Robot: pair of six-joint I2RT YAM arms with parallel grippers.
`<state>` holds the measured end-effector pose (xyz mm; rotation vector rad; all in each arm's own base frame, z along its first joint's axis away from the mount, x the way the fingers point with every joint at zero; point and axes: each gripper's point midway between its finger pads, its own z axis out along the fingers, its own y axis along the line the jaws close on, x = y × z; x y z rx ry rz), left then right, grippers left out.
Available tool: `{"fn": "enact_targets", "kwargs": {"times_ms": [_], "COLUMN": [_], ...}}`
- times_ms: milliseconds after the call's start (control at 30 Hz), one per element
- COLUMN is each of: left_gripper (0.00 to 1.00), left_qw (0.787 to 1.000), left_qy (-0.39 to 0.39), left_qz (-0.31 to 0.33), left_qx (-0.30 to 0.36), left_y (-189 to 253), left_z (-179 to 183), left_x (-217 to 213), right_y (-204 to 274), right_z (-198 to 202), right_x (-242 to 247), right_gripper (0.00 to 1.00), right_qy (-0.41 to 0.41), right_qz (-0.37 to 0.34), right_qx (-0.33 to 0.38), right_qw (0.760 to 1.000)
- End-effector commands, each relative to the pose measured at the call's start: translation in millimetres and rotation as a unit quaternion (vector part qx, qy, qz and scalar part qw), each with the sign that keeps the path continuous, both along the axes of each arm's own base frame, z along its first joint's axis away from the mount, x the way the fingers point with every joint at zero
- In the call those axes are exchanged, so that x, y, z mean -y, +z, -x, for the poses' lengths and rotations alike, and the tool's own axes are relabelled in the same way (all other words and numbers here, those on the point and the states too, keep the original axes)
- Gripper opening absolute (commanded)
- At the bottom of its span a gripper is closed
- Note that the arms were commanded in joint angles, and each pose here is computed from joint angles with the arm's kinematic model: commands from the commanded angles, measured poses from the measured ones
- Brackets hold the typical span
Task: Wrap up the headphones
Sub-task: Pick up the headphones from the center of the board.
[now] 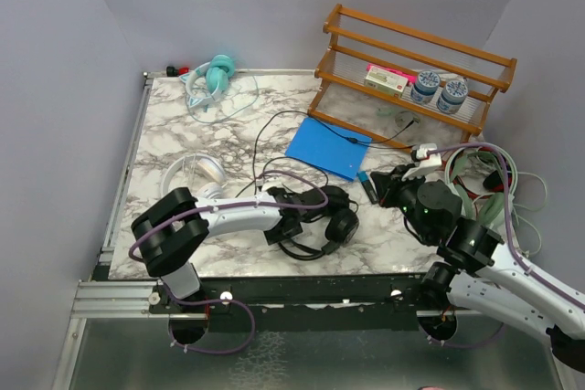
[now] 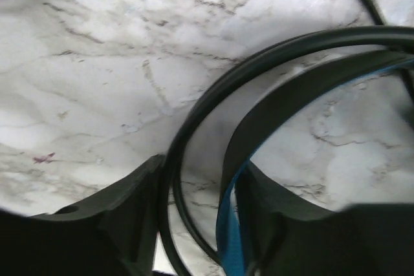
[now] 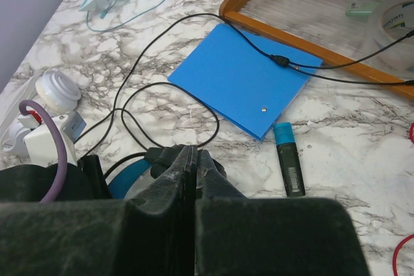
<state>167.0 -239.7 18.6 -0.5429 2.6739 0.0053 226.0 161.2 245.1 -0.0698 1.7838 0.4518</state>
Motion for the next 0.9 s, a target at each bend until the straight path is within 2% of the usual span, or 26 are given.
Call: {"fn": "enact_targets", "kwargs": {"times_ms": [0, 133, 167, 300, 400, 567, 867], "left_gripper": [0.39, 0.02, 0.0, 0.0, 0.0, 0.0, 0.0], "left_qw": [0.998, 0.998, 0.998, 0.997, 0.992, 0.975, 0.95], "left_qy": [0.044, 0.042, 0.041, 0.001, -0.059, -0.141, -0.216], "left_qz": [-0.027, -0.046, -0.051, -0.075, -0.103, -0.164, -0.212], "left_qx": [-0.033, -0.025, -0.02, 0.018, 0.039, 0.059, 0.081], "left_y": [-19, -19, -16, 7, 30, 63, 92], "left_z": [10, 4, 0, -30, -56, -80, -92], "left_x": [-6, -11, -13, -23, -30, -48, -66], "right_y": [-2, -3, -5, -12, -24, -36, -23], "right_z": [-2, -1, -1, 2, 4, 0, -9], "right_x": [2, -2, -4, -23, -43, -54, -64], "right_gripper": [0.04, 0.04, 0.04, 0.05, 0.16, 0.28, 0.73], "right_qy": [-0.002, 0.005, 0.01, 0.066, 0.112, 0.123, 0.127], "right_qz": [0.005, 0.005, 0.009, 0.036, 0.058, 0.087, 0.071], "right_qx": [0.008, 0.006, 0.004, 0.003, -0.02, -0.057, -0.016], "right_qw": [1.0, 1.0, 1.0, 0.997, 0.992, 0.987, 0.989]}}
